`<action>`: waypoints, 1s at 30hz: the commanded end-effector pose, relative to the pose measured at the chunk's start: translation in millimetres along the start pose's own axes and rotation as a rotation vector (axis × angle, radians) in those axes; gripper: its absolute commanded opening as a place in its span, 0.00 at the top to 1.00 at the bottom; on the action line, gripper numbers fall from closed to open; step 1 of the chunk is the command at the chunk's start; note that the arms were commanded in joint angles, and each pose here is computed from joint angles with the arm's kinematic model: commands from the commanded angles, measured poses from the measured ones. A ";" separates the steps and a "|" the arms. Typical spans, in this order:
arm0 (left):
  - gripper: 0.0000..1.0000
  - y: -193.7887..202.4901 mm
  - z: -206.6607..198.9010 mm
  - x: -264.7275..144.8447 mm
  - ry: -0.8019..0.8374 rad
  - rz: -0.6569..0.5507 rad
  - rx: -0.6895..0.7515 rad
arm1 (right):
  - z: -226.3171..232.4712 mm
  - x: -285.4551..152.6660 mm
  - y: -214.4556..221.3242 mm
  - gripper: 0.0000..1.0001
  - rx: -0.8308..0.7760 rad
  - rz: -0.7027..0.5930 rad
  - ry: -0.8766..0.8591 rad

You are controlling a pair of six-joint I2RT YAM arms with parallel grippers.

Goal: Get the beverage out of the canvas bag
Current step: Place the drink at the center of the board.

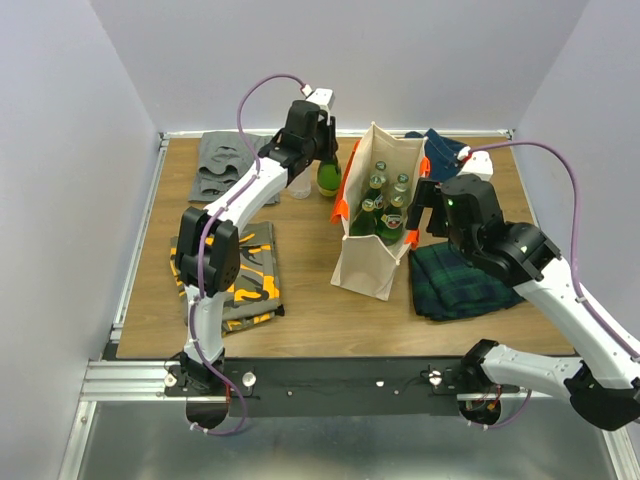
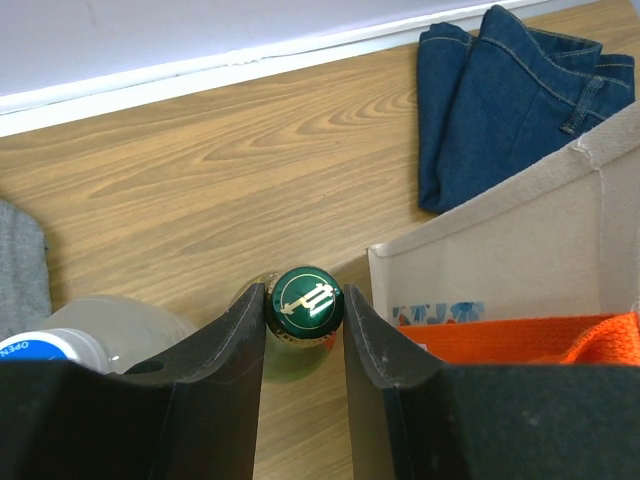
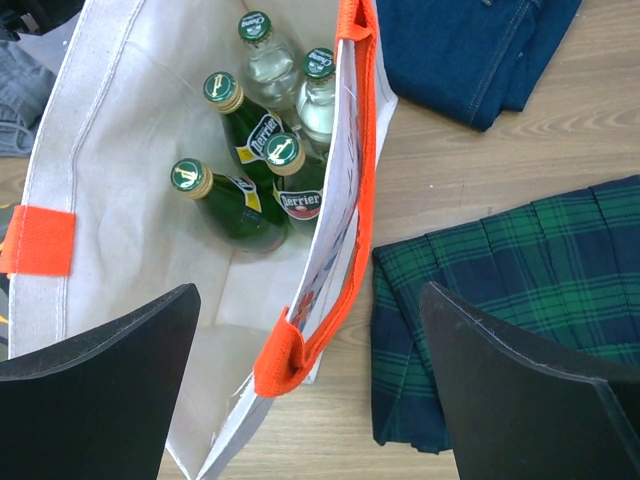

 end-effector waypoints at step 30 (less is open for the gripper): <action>1.00 -38.1 13.8 0.7 -0.060 -0.138 0.036 | 7.4 -1.4 -13.4 0.00 0.016 -0.063 -0.014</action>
Point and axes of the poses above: each gripper's point midway between its finger pads, its own x axis out along the fingers, its own z axis along the line the jaws close on, y = z × x, the point moved 10 cm from there along -x, back along the fingers, and after that the axes turned 11 degrees about x, right-handed, at the moved point
